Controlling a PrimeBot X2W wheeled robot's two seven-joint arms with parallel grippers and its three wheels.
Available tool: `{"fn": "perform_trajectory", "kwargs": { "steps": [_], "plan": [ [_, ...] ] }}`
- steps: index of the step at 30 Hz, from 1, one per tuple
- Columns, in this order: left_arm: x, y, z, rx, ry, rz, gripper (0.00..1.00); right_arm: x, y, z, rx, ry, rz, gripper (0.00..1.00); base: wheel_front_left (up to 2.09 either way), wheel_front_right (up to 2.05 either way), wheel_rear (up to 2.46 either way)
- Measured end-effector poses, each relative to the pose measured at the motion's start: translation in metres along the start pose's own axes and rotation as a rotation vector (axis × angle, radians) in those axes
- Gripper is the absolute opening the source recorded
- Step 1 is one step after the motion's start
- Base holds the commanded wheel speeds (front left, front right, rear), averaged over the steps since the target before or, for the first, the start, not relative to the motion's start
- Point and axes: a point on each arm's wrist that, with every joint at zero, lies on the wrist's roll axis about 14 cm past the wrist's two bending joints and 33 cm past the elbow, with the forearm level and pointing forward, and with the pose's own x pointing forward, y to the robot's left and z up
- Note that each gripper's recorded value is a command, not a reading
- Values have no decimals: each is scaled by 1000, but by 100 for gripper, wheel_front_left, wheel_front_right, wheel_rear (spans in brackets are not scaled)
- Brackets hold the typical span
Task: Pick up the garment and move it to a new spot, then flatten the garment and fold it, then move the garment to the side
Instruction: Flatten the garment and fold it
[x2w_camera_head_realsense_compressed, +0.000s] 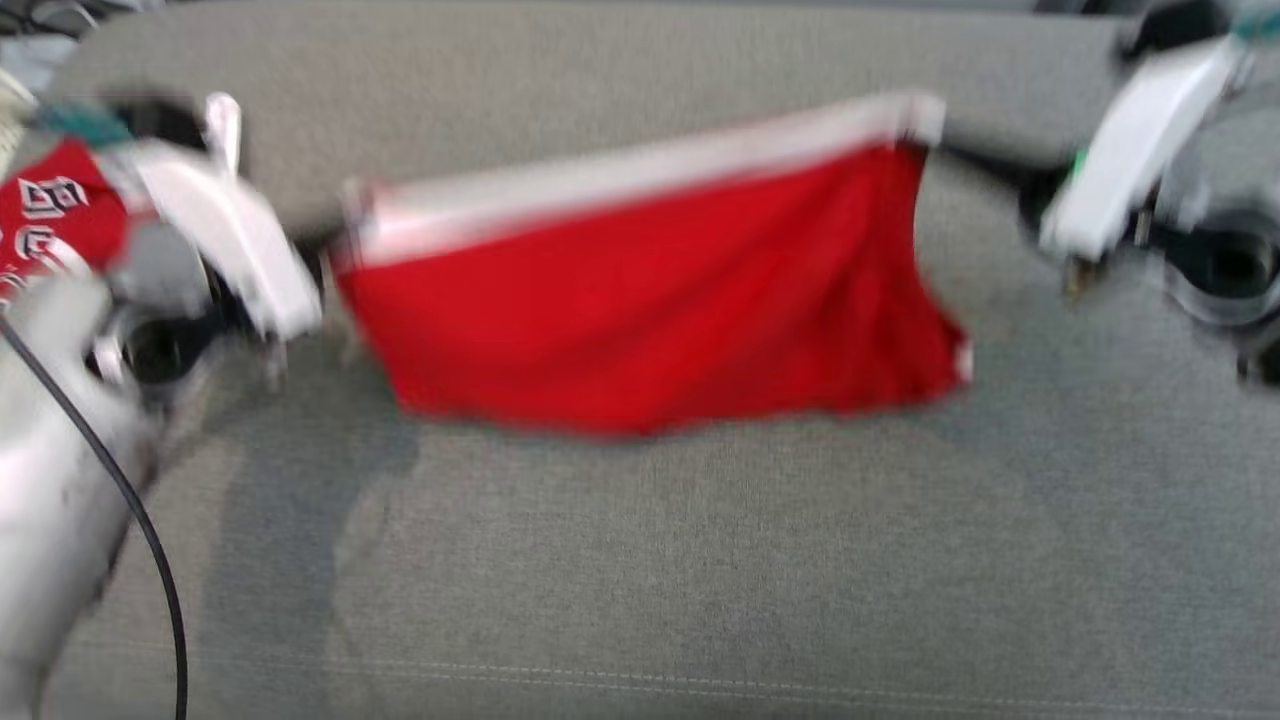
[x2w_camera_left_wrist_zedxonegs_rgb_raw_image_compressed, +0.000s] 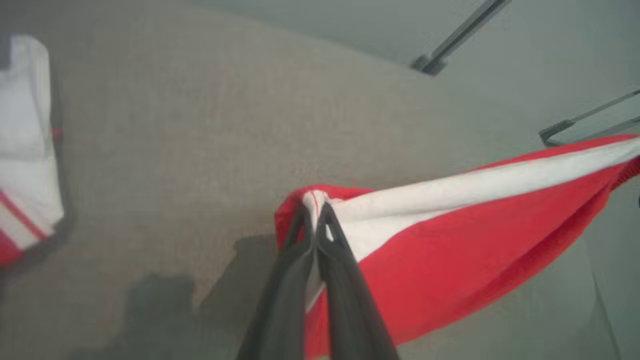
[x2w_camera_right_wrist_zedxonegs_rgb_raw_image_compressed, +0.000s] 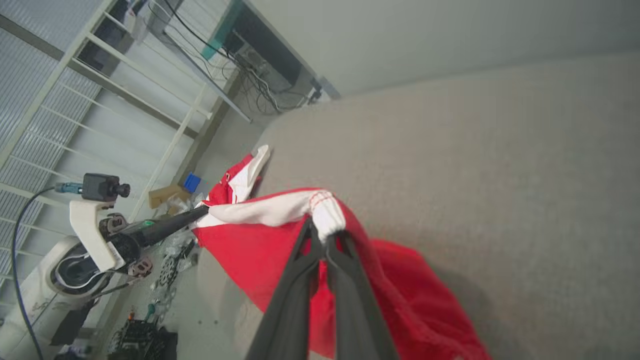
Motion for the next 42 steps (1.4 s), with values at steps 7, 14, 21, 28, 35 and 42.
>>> {"fn": "perform_trajectory", "kwargs": {
  "steps": [7, 14, 21, 28, 35, 42],
  "plan": [
    [-9, -95, 218, 146, -790, -269, 0, 5, 49, 177, -219, -552, 150, 0, 0, 0, 0],
    [55, -47, 159, 90, -652, -189, 0, 31, -42, 114, -108, -364, 16, 0, 0, 0, 0],
    [100, 23, -5, -108, -398, -52, 0, 46, -125, -57, 111, 23, -134, 0, 0, 0, 0],
    [77, 18, -51, -170, -372, -36, 0, 25, -116, -93, 144, 45, -152, 0, 0, 0, 0],
    [40, 17, -73, -248, -389, -3, 0, -4, -94, -112, 160, 21, -158, 0, 0, 0, 0],
    [6, 14, -104, -240, -383, 33, 0, -25, -63, -126, 177, -13, -142, 0, 0, 0, 0]
  ]
}}
